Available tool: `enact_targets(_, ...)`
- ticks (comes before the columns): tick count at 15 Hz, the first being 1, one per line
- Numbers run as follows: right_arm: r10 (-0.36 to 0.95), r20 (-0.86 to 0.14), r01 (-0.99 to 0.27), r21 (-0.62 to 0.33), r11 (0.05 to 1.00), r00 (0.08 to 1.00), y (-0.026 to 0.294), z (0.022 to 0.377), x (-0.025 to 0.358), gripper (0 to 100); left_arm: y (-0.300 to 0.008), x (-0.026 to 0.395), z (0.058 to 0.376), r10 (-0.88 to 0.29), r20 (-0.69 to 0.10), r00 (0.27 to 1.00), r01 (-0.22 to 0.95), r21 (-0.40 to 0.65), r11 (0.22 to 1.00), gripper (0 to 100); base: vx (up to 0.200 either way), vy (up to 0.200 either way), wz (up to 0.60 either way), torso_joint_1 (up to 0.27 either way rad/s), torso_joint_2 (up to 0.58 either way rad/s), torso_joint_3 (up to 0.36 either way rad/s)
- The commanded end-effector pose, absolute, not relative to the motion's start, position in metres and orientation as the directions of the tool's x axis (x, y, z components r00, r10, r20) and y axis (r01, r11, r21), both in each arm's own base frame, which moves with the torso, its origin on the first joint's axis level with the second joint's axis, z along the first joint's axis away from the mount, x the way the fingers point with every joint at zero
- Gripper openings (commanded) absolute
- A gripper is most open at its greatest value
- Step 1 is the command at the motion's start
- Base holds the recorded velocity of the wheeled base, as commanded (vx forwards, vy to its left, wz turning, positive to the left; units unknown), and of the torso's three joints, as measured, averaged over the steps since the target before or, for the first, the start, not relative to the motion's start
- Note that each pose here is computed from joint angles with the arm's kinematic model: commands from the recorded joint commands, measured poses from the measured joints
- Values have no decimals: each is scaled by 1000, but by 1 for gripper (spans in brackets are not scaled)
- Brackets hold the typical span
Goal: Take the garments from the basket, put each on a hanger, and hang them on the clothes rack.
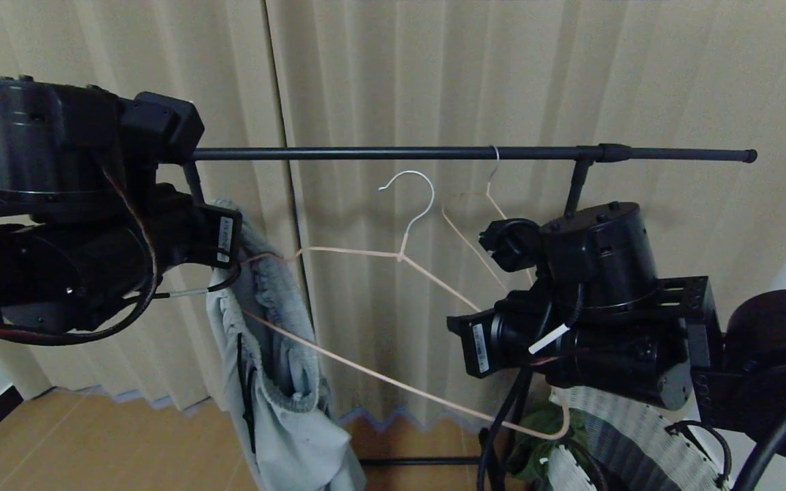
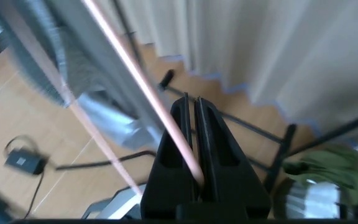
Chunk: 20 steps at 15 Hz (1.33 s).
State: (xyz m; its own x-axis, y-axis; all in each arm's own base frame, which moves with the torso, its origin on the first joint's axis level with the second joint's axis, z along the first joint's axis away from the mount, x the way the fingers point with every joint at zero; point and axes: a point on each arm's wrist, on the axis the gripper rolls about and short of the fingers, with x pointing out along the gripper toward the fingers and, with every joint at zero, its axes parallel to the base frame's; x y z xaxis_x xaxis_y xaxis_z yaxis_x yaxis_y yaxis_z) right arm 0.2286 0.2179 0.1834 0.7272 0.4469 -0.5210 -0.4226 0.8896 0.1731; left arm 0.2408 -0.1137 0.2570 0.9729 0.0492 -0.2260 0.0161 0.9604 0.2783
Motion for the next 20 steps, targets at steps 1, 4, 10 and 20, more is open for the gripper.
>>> enact_targets(1, 418, -514, -389, 169, 906, 749, 211, 185, 235, 0, -112, 239, 256, 54, -228, 972, 15, 292, 956, 0, 0, 0, 0, 0, 0, 0)
enact_targets(4, 384, -492, -359, 149, 921, 781, 205, 190, 244, 0, -111, 236, 250, 53, -246, 968, 35, 343, 939, 0, 0, 0, 0, 0, 0, 0)
enact_targets(10, 392, -477, -367, 150, 918, 787, 216, 191, 255, 0, -122, 229, 247, 8, -270, 963, 99, 380, 920, 0, 0, 0, 0, 0, 0, 0)
enact_targets(20, 504, -424, -494, 143, 858, 752, 269, 175, 252, 0, -142, 235, 273, -50, -221, 974, 113, 283, 952, 0, 0, 0, 0, 0, 0, 0)
